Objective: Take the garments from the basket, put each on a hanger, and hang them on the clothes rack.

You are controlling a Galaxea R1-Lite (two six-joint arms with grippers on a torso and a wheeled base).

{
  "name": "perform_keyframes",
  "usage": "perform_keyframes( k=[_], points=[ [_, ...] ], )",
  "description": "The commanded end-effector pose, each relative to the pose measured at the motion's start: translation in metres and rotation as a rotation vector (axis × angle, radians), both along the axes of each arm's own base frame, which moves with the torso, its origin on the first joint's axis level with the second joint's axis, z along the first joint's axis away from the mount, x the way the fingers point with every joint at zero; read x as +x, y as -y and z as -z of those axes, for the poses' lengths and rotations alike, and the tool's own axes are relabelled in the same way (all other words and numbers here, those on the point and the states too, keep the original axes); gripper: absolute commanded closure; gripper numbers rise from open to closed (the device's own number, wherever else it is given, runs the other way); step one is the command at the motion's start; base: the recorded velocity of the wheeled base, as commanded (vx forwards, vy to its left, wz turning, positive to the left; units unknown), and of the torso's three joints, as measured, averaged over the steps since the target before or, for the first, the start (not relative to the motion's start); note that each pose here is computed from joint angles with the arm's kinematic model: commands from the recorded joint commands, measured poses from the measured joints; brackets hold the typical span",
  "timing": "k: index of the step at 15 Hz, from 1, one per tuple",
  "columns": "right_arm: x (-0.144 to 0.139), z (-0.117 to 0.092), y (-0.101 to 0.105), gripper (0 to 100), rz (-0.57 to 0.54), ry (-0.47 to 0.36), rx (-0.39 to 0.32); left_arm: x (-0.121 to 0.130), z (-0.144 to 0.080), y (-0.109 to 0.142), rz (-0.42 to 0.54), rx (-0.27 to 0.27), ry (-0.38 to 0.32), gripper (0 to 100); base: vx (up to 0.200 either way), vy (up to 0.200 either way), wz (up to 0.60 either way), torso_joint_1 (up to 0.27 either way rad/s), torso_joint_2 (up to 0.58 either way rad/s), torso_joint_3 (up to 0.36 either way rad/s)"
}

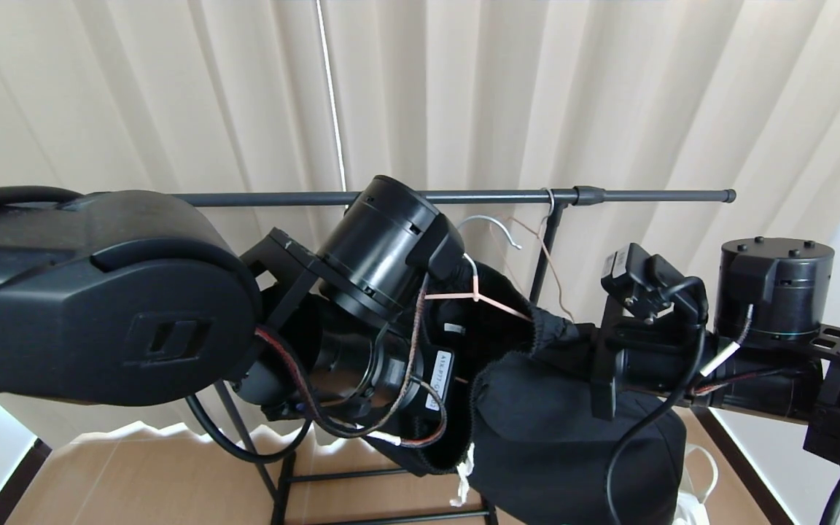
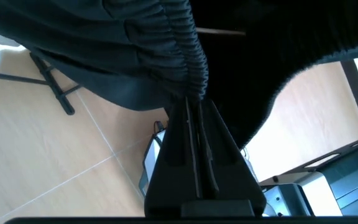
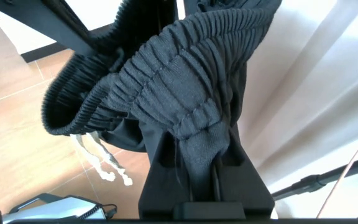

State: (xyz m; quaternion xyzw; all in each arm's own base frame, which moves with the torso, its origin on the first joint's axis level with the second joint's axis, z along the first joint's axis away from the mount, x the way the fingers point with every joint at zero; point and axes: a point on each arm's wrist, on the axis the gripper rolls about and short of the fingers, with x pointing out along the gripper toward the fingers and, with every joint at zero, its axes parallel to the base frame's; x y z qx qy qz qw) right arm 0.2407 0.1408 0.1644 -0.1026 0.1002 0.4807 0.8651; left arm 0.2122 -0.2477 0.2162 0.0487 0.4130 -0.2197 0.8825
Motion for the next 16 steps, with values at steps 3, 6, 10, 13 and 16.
perform_keyframes(
  k=[3, 6, 10, 13, 16],
  points=[
    [-0.009, -0.006, -0.001, 100, -0.019, 0.021, 0.01, 0.002, 0.0, 0.001, 0.0, -0.006, 0.007, 100, 0.0, 0.0, 0.0, 0.0, 0.0, 0.0],
    [-0.014, -0.008, -0.002, 100, -0.033, 0.027, 0.012, 0.004, 0.0, 0.003, -0.004, -0.012, 0.027, 100, 0.0, 0.0, 0.0, 0.0, 0.0, 0.0],
    [-0.015, -0.007, -0.002, 100, -0.033, 0.025, 0.01, 0.005, 0.0, 0.004, -0.009, -0.01, 0.034, 0, 0.0, 0.0, 0.0, 0.0, 0.0, 0.0],
    [-0.01, -0.005, -0.003, 100, -0.028, 0.014, 0.008, 0.003, 0.001, 0.001, -0.029, 0.012, 0.045, 0, 0.0, 0.0, 0.0, 0.0, 0.0, 0.0],
    [-0.005, -0.001, -0.003, 100, -0.018, 0.004, 0.003, -0.005, -0.002, -0.007, -0.029, 0.012, 0.052, 0, 0.0, 0.0, 0.0, 0.0, 0.0, 0.0]
  ],
)
